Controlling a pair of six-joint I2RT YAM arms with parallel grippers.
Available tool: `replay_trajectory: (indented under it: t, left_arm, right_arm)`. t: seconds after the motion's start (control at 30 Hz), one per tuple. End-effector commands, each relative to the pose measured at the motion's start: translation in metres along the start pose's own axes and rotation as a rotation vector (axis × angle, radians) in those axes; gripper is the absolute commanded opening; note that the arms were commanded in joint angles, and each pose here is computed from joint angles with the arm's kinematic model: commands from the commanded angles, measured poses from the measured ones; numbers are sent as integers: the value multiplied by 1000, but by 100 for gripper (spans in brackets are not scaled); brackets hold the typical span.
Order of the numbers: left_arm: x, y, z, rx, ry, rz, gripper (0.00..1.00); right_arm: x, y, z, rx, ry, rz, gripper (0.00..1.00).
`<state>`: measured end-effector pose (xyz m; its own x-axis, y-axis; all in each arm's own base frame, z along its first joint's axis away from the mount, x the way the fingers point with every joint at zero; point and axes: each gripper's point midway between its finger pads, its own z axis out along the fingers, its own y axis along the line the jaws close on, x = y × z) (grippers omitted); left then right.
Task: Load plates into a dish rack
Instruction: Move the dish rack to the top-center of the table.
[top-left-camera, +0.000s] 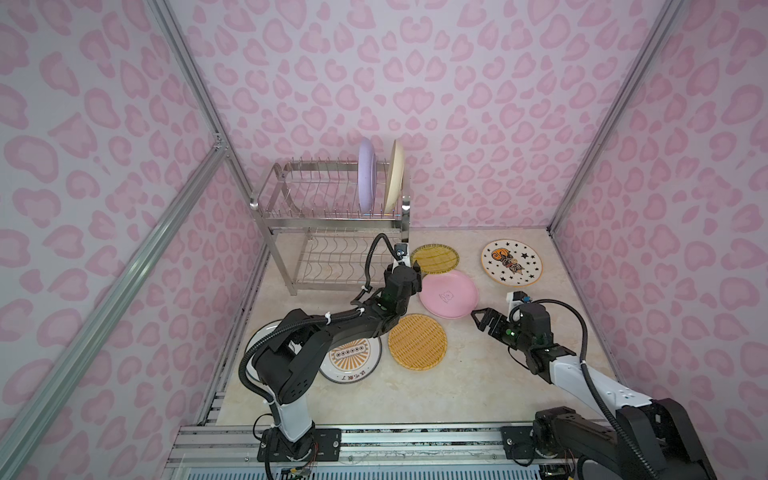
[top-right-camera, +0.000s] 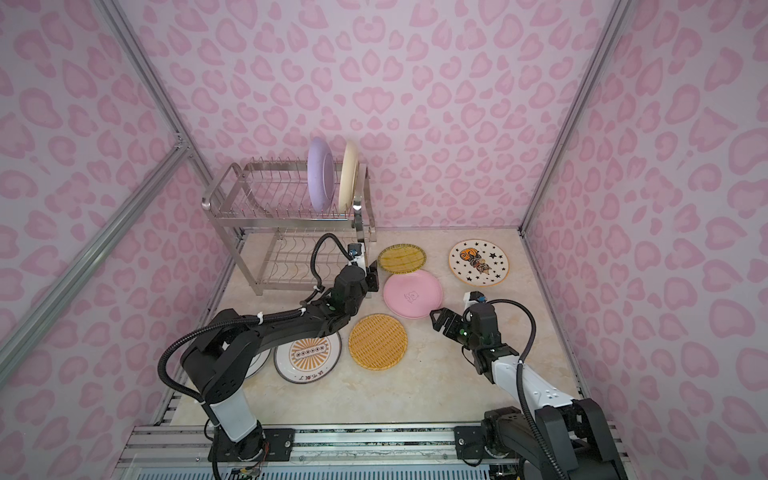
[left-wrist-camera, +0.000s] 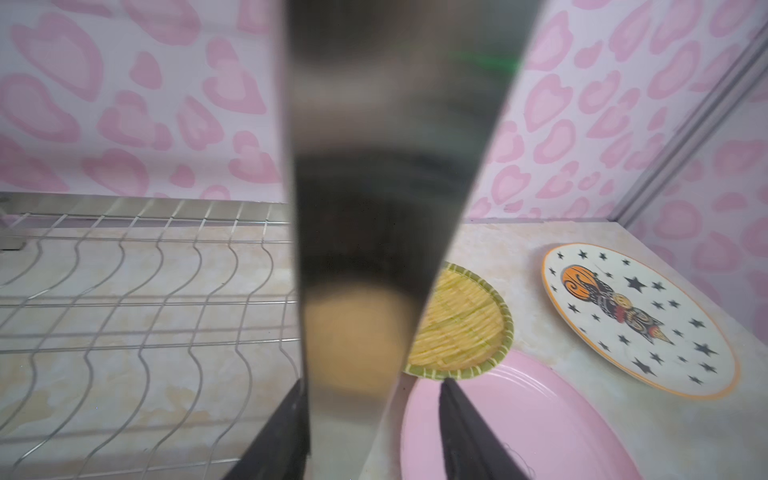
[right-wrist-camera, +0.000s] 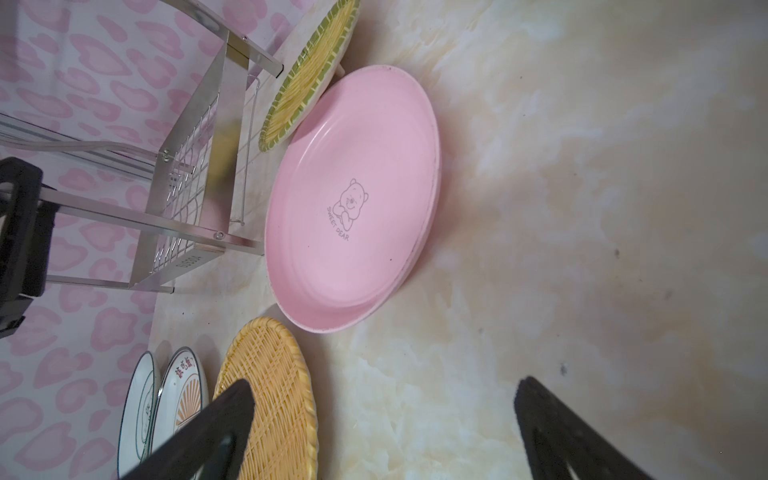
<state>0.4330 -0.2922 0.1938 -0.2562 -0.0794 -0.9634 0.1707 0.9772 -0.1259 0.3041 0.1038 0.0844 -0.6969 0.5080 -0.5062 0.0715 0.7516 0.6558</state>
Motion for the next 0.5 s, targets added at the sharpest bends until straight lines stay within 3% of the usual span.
replay_trajectory:
  t: [0.0,0.1,0.47]
  left_arm:
    - [-14,-2,2,-58,-49,10,40]
    - [-16,-3,7,-72,-50,14,26]
    - [-20,-15,13,-63,-58,49,7]
  right_arm:
    - [-6,5,-1,-23,-15,-5,98]
    - [-11,6,-3,-25,-27,-6,98]
    - [-5,1,-4,-20,-19,1,98]
